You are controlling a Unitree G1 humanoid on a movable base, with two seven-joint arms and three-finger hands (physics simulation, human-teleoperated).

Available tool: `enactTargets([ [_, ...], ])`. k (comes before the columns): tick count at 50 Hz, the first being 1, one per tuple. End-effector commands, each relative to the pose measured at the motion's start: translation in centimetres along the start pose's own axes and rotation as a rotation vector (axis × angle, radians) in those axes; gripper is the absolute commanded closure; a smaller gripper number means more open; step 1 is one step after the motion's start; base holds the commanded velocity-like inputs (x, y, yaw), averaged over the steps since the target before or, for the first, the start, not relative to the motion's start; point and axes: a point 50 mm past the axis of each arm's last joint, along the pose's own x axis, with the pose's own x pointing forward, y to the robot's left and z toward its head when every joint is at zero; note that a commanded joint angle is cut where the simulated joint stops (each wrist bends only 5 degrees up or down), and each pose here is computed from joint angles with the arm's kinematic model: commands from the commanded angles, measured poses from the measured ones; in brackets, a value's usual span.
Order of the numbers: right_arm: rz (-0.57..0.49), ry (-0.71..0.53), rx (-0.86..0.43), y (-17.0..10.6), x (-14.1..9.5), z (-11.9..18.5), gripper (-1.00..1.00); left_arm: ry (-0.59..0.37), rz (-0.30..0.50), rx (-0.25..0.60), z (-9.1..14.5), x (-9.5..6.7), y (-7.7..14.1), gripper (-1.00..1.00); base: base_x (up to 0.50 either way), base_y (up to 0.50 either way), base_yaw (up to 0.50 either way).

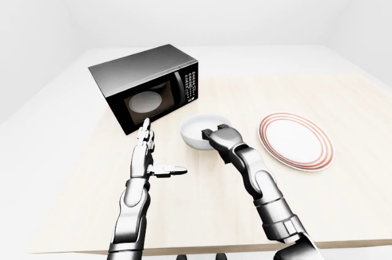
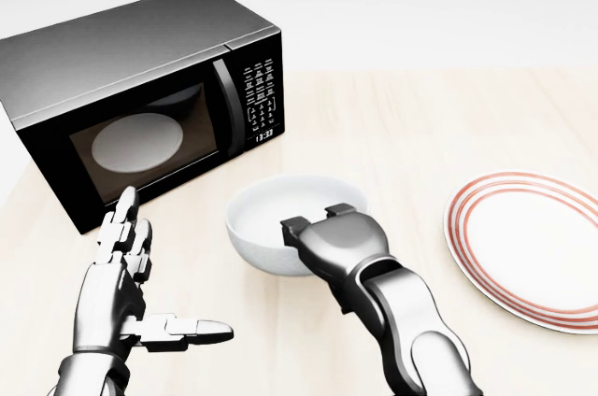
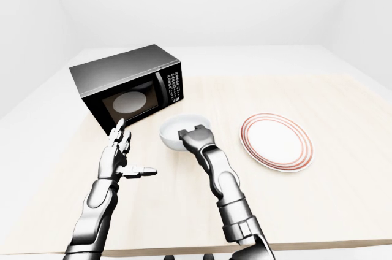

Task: Pick up the white bowl and put it on the plate.

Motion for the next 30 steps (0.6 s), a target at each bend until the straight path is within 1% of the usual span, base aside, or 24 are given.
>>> enactTargets([
  [1, -0.145, -0.008, 0.015, -2.5, 0.0, -0.2, 1.0, 0.0, 0.0, 0.0, 0.0, 0.0, 0.0, -1.0, 0.0, 0.0, 0.0],
  [15, -0.212, 0.002, 0.016, -3.2, -0.3, -0.4, 1.0, 0.0, 0.0, 0.0, 0.0, 0.0, 0.0, -1.0, 0.0, 0.0, 0.0],
  [22, -0.304, 0.043, 0.007, -4.0, -0.1, -1.3, 1.0, 0.0, 0.0, 0.0, 0.0, 0.0, 0.0, -1.0, 0.0, 0.0, 0.0],
  [30, -0.374, 0.081, -0.012, -4.6, -0.1, -2.6, 1.0, 0.0, 0.0, 0.0, 0.0, 0.0, 0.0, -1.0, 0.0, 0.0, 0.0],
])
